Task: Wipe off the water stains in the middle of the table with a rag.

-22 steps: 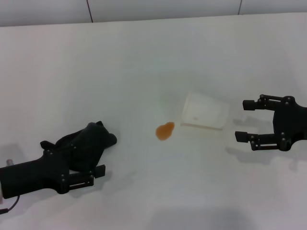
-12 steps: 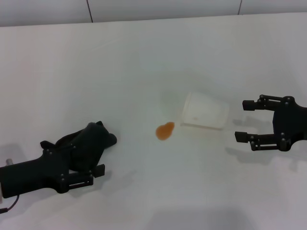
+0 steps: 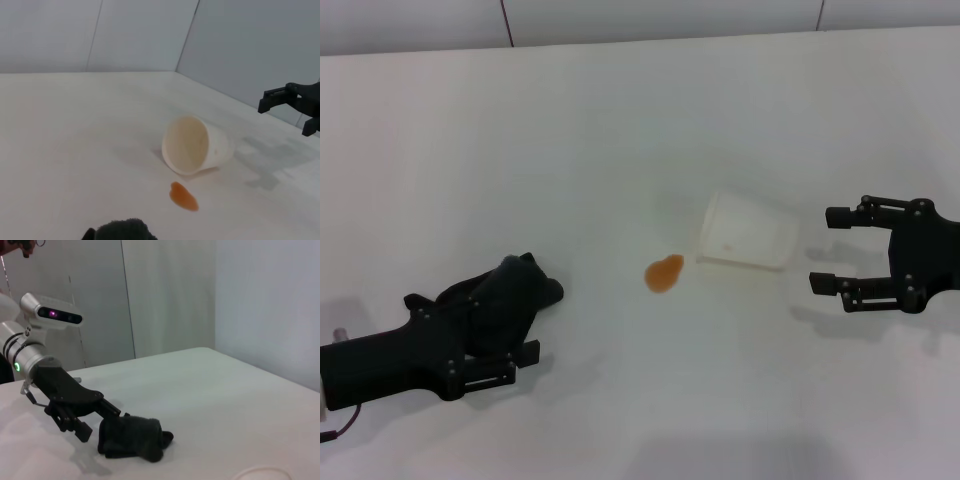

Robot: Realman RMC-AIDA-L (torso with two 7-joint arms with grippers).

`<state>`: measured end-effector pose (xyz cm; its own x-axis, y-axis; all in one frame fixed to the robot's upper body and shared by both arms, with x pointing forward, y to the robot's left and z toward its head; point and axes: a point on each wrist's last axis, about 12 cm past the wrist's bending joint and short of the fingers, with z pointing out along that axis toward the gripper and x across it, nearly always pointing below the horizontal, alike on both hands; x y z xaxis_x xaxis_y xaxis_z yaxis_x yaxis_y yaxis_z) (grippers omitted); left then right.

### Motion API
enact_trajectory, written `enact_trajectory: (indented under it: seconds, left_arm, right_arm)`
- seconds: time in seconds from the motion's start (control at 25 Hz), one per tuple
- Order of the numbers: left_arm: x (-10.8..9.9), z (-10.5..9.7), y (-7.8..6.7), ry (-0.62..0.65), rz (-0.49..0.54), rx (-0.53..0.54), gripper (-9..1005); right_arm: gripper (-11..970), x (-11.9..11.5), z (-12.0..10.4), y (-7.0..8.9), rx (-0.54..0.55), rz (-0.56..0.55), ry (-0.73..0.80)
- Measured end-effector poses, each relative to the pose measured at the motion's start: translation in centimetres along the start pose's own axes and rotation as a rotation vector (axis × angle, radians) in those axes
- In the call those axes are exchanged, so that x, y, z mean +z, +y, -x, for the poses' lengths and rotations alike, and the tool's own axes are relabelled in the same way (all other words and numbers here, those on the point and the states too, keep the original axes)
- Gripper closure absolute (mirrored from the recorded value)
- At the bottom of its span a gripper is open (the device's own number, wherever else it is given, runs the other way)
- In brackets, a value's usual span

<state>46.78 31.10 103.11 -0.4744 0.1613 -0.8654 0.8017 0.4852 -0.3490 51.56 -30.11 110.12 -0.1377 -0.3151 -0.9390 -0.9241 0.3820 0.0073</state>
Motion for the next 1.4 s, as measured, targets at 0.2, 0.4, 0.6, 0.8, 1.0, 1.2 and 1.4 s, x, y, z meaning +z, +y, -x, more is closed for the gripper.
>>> enact_trajectory:
  seconds: [0.2, 0.4, 0.6, 0.8, 1.0, 1.2, 1.4]
  left_arm:
    - [-0.1, 0.0, 0.0, -0.005, 0.004, -0.001, 194]
    - [0.1, 0.4, 0.1, -0.008, -0.001, 0.007, 194]
    - [0.4, 0.9, 0.2, -0.013, -0.015, 0.019, 194]
    - [0.6, 1.4, 0.3, -0.029, -0.024, 0.028, 194]
    - [0.9, 1.9, 0.4, -0.037, -0.038, 0.040, 194]
    - [1.2, 2.3, 0.4, -0.038, -0.046, 0.047, 194]
    - [1.7, 2.7, 0.5, -0.042, -0.059, 0.058, 194]
  right_arm:
    - [131, 0.1, 1.2, -0.4, 0.019, 0.008, 0.005]
    - [130, 0.4, 4.1, -1.2, 0.013, 0.026, 0.132]
    - [130, 1.1, 7.3, -1.9, -0.002, 0.027, 0.265]
    - [129, 1.8, 10.1, -2.6, 0.008, 0.052, 0.369]
    - [134, 2.6, 12.7, -3.6, 0.037, 0.016, 0.450]
    - [134, 4.4, 13.4, -4.3, 0.060, -0.037, 0.522]
    - [133, 5.9, 12.9, -3.8, 0.040, -0.035, 0.571]
